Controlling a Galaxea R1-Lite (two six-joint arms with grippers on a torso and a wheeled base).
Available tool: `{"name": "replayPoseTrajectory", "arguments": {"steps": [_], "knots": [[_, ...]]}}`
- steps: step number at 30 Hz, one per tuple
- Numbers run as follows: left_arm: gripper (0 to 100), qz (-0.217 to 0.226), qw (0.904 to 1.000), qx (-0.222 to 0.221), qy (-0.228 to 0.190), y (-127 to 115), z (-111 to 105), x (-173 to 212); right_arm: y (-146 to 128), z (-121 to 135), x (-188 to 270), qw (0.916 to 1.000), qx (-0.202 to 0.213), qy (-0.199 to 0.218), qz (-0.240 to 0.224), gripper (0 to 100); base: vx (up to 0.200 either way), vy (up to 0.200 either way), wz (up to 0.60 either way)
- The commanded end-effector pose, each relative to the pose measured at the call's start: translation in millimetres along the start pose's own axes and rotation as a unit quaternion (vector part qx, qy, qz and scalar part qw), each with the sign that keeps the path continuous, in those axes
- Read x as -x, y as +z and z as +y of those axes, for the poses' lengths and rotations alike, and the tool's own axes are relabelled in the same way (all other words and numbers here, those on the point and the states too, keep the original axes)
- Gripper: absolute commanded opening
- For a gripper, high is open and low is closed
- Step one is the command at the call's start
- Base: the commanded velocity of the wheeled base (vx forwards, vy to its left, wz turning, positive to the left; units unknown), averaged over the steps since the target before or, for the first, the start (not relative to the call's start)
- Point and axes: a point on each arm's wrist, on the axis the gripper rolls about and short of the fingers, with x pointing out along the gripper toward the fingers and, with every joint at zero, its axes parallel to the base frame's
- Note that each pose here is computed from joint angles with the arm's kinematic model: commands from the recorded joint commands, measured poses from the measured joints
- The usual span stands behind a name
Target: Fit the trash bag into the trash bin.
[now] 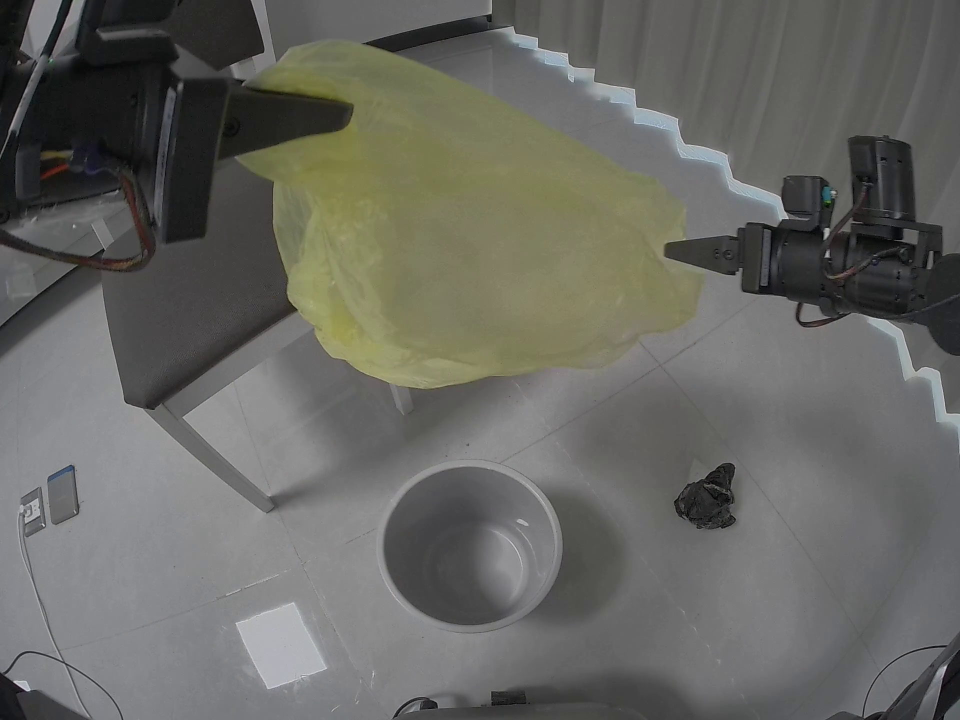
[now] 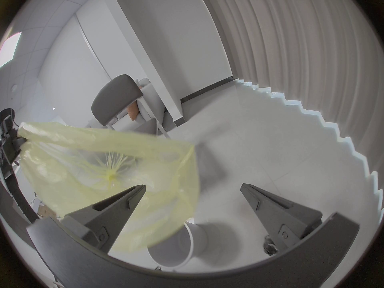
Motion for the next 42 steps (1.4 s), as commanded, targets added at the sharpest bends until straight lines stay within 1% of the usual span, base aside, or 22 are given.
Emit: {"name": "replayPoseTrajectory", "arguments": {"steps": [1,2,4,8,14,19,24,28,29,35,37,40,42], "knots": [[0,-0.016,0.9998,-0.003,-0.010,7.2,-2.8,2.1,-20.8,6.2,-46.1,0.9993,-0.012,0.022,0.029,100,0.000,0.000,0.00],[0,-0.019,0.9997,-0.003,-0.014,7.8,-4.5,3.2,-25.0,9.2,-54.9,0.9992,-0.013,0.027,0.027,100,0.000,0.000,0.00],[0,-0.018,0.9997,-0.003,-0.014,7.7,-4.8,2.5,-27.5,9.2,-57.2,0.9993,-0.013,0.024,0.027,100,0.000,0.000,0.00],[0,-0.017,0.9997,-0.003,-0.015,7.4,-5.0,0.6,-29.4,6.6,-53.7,0.9993,-0.014,0.018,0.030,100,0.000,0.000,0.00],[0,-0.014,0.9997,-0.003,-0.018,6.7,-5.7,-5.2,-27.5,9.3,-39.9,0.9994,-0.013,0.018,0.026,100,0.000,0.000,0.00],[0,-0.027,0.9994,-0.005,-0.020,10.1,-8.1,-10.4,-31.5,13.6,-39.6,0.9991,-0.012,0.024,0.032,100,0.000,0.000,0.00],[0,-0.028,0.9994,-0.005,-0.020,10.1,-8.1,-10.6,-36.8,19.0,-40.4,0.9987,-0.010,0.031,0.040,100,0.000,0.000,0.00],[0,-0.027,0.9994,-0.005,-0.019,9.8,-7.8,-10.6,-33.9,19.6,-37.5,0.9989,-0.006,0.031,0.034,100,0.000,0.000,0.00],[0,-0.027,0.9995,-0.005,-0.018,9.7,-7.5,-10.6,-32.0,19.3,-34.9,0.9990,-0.006,0.031,0.032,0,0.000,0.000,0.00],[0,-0.018,0.9997,-0.001,-0.016,5.7,-6.5,-10.3,-32.8,17.6,-25.7,0.9991,-0.006,0.025,0.035,0,0.000,0.000,0.00],[0,-0.012,0.9999,0.004,-0.008,3.9,-4.2,-12.7,-35.1,17.3,-21.7,0.9990,-0.006,0.023,0.037,0,0.000,0.000,0.00],[0,0.011,0.9994,0.030,0.014,-7.2,4.4,-16.4,-37.7,21.5,-16.6,0.9993,-0.003,0.008,0.037,0,0.000,0.000,0.00],[0,0.030,0.9974,0.063,0.018,-18.5,2.9,-15.0,-42.1,25.0,-17.6,0.9992,-0.001,-0.007,0.040,0,0.000,0.000,0.00]]}}
